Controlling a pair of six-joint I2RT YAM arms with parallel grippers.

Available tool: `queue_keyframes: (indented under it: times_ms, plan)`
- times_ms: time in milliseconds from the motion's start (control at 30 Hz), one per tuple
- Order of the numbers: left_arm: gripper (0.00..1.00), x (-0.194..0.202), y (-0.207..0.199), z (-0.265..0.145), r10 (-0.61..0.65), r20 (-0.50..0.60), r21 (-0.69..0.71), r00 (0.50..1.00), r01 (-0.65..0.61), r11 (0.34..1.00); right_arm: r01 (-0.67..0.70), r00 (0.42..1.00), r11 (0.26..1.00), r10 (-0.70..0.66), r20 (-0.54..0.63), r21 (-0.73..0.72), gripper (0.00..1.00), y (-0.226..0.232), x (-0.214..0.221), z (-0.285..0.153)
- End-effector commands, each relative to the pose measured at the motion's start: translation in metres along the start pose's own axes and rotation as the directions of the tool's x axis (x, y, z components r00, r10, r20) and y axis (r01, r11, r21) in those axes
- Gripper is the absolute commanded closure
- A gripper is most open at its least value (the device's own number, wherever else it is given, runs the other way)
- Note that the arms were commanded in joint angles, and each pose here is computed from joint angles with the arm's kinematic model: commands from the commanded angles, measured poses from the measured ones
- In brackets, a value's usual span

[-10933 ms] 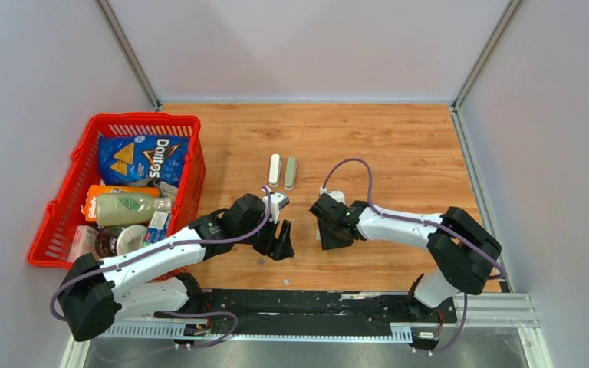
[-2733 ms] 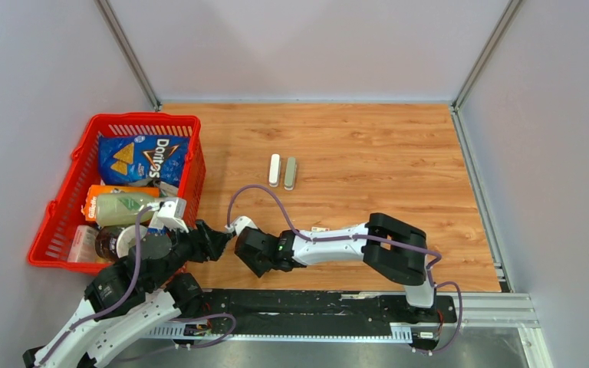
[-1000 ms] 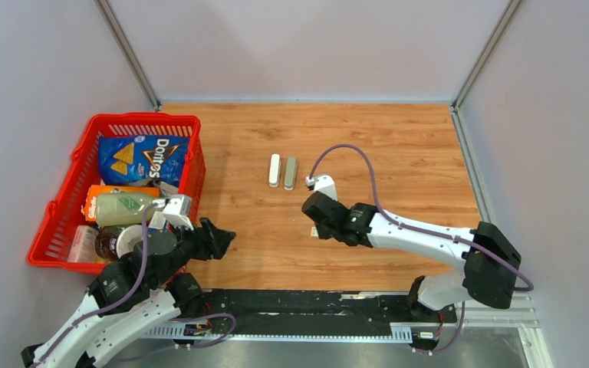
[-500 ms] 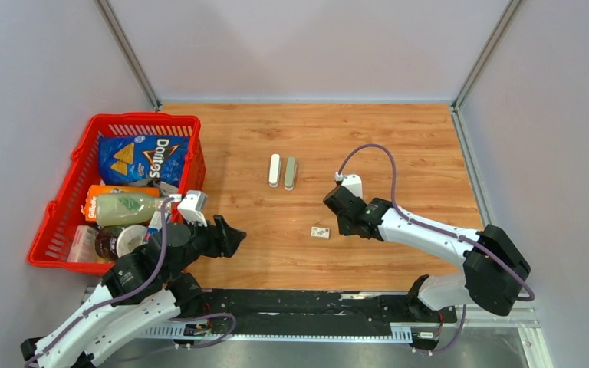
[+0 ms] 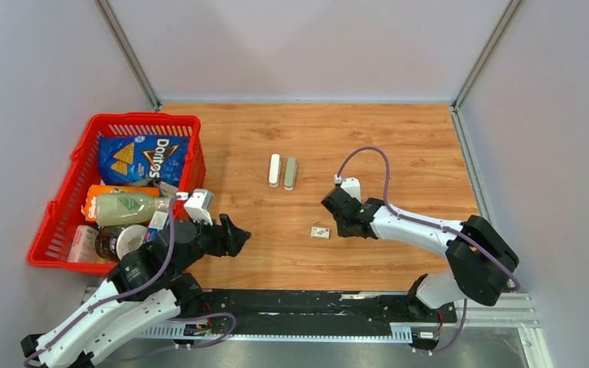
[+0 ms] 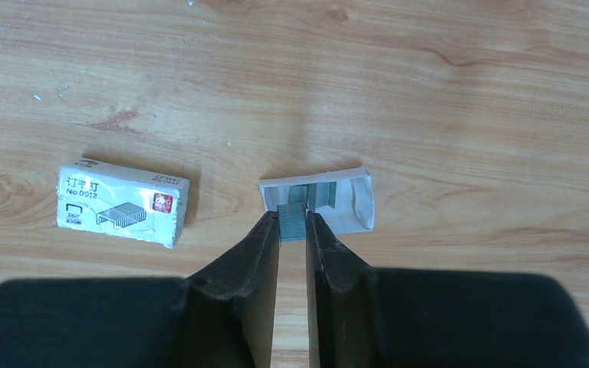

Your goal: Unload the staples from the stapler

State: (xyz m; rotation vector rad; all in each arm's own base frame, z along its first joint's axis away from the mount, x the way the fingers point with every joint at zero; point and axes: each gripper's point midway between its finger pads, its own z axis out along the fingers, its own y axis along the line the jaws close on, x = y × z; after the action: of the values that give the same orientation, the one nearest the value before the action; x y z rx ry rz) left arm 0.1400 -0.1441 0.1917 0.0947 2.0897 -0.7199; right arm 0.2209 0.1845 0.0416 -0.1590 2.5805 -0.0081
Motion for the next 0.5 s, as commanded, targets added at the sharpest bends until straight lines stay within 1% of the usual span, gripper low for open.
queue_keyframes:
  times_ms: [0, 333, 467]
  plan:
    - [0.22, -0.0031, -0.0073, 0.0046, 0.009, 0.011, 0.029, 1.0, -0.009, 1.0, -0.042, 0.999, 0.999, 0.042, 0.035, -0.005, 0.8, 0.0042, -0.0109, 0.0067]
    - [0.22, -0.0014, -0.0065, 0.0075, 0.009, 0.009, 0.026, 1.0, -0.009, 1.0, -0.06, 0.997, 0.998, 0.06, 0.042, 0.003, 0.8, 0.0015, -0.0129, 0.0126]
    - [0.22, -0.0004, -0.007, 0.0091, 0.01, 0.006, 0.027, 1.0, -0.01, 1.0, -0.062, 0.998, 0.998, 0.061, 0.032, 0.002, 0.78, 0.0027, -0.0105, 0.0159]
